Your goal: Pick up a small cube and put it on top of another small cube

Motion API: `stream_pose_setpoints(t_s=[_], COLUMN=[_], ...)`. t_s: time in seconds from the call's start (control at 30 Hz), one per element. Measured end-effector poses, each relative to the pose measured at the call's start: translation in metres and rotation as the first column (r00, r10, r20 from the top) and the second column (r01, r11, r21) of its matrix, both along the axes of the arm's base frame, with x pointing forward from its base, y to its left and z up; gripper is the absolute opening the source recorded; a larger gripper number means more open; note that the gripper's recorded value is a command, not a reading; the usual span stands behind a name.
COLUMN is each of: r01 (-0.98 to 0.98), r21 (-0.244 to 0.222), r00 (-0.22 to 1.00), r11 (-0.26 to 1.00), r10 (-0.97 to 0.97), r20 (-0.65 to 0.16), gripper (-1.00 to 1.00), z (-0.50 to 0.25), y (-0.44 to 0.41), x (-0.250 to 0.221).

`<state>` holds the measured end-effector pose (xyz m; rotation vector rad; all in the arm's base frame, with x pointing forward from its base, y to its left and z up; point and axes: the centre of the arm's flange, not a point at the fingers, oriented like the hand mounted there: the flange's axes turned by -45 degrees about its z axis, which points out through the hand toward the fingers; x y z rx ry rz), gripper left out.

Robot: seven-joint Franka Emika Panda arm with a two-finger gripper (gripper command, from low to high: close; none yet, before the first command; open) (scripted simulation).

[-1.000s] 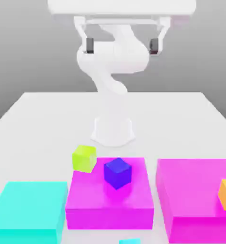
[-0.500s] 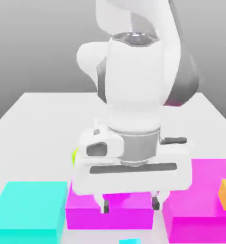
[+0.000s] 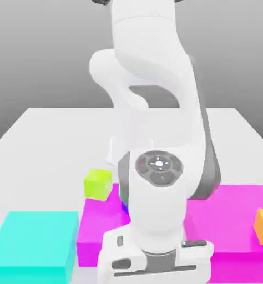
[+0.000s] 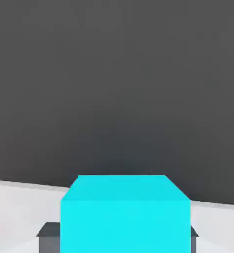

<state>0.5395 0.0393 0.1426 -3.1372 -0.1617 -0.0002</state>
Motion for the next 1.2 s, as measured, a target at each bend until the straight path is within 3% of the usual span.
stream_pose_setpoints(t_s=[0.2, 0.67, 0.87, 1.03, 1.07, 1.2], r01=[0.032, 0.228, 0.309, 0.319, 0.319, 0.319], r21=[0.004, 0.011, 0.004, 0.001, 0.001, 0.001], r00=[0.999, 0.974, 0.951, 0.948, 0.948, 0.948], r11=[0.999, 0.974, 0.951, 0.948, 0.948, 0.948], r10=[-0.032, -0.228, -0.309, -0.319, -0.319, -0.319], r20=[0.0, -0.002, -0.001, 0.0, 0.0, 0.0], gripper=[-1.0, -1.0, -1.0, -1.0, 1.0, 1.0], z=[0.071, 0.167, 0.18, 0.129, 0.122, 0.122], y=[-0.003, -0.019, -0.025, -0.026, -0.026, -0.026], x=[-0.015, -0.127, -0.178, -0.183, -0.184, -0.184])
